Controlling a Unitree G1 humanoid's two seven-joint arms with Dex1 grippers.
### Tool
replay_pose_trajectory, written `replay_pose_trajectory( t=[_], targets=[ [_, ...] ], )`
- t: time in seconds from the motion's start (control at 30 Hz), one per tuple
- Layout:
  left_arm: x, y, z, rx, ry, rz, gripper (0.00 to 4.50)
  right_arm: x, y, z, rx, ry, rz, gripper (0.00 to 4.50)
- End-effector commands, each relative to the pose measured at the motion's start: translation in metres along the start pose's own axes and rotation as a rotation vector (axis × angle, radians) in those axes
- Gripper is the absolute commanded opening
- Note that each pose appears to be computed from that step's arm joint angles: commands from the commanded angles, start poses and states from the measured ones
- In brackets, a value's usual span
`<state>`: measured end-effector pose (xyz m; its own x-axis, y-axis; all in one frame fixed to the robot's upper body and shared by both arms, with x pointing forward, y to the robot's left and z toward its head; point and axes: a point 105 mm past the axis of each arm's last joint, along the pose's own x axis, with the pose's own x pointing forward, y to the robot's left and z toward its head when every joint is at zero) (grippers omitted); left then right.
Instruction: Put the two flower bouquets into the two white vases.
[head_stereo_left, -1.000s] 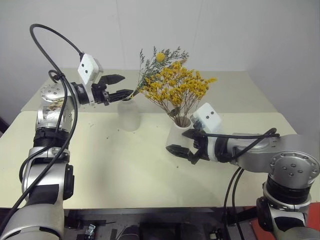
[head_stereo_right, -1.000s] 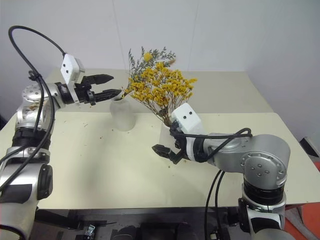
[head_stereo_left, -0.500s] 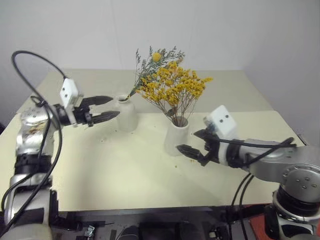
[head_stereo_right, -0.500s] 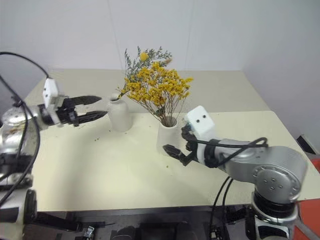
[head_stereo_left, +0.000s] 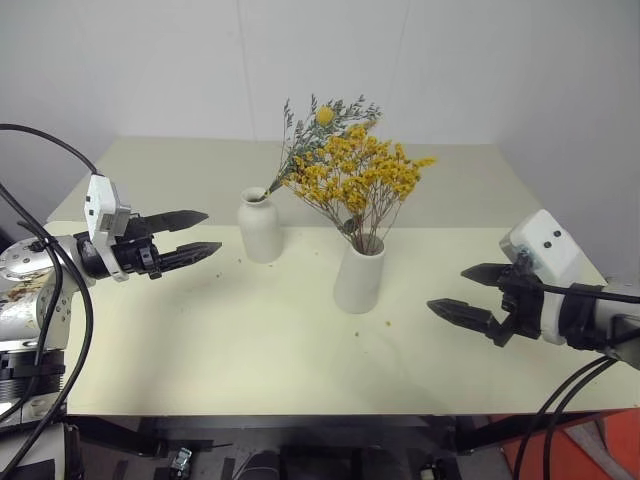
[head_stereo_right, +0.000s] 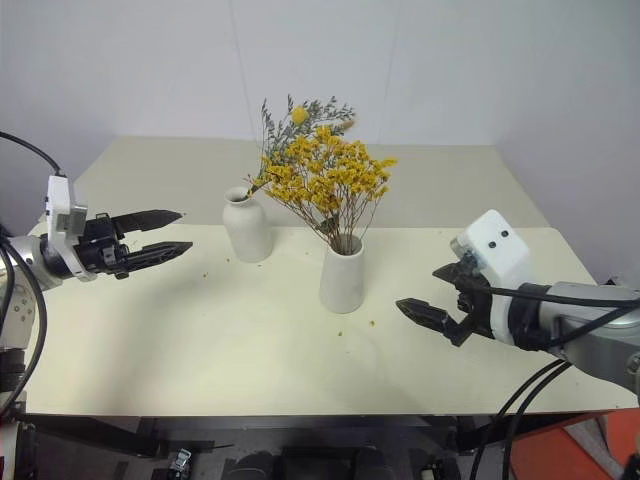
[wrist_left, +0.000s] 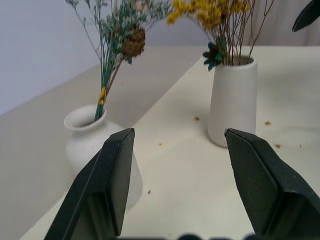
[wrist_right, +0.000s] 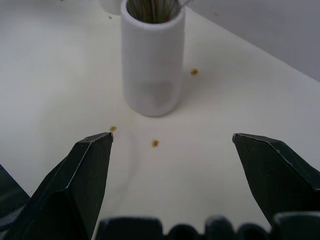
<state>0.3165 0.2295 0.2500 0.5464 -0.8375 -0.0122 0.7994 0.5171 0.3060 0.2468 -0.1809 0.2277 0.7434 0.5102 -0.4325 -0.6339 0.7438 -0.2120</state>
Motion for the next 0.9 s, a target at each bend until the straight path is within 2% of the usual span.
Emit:
replay_pose_trajectory(
  t=[0.03,0.43,0.9],
  targets=[
    [-0.003,-0.003,0.012,0.019,-0.027,0.014,3.12,-0.012,-0.009,0.017,-0.053,-0.086,-0.049,4.5],
    [0.002,0.001,0.025,0.032,-0.022,-0.005,3.12,-0.015,-0.005,0.013,-0.084,-0.11,-0.047,4.5],
    [0.008,-0.001,0.027,0.037,-0.034,-0.014,3.12,-0.016,-0.006,0.012,-0.089,-0.118,-0.053,4.5]
  ],
)
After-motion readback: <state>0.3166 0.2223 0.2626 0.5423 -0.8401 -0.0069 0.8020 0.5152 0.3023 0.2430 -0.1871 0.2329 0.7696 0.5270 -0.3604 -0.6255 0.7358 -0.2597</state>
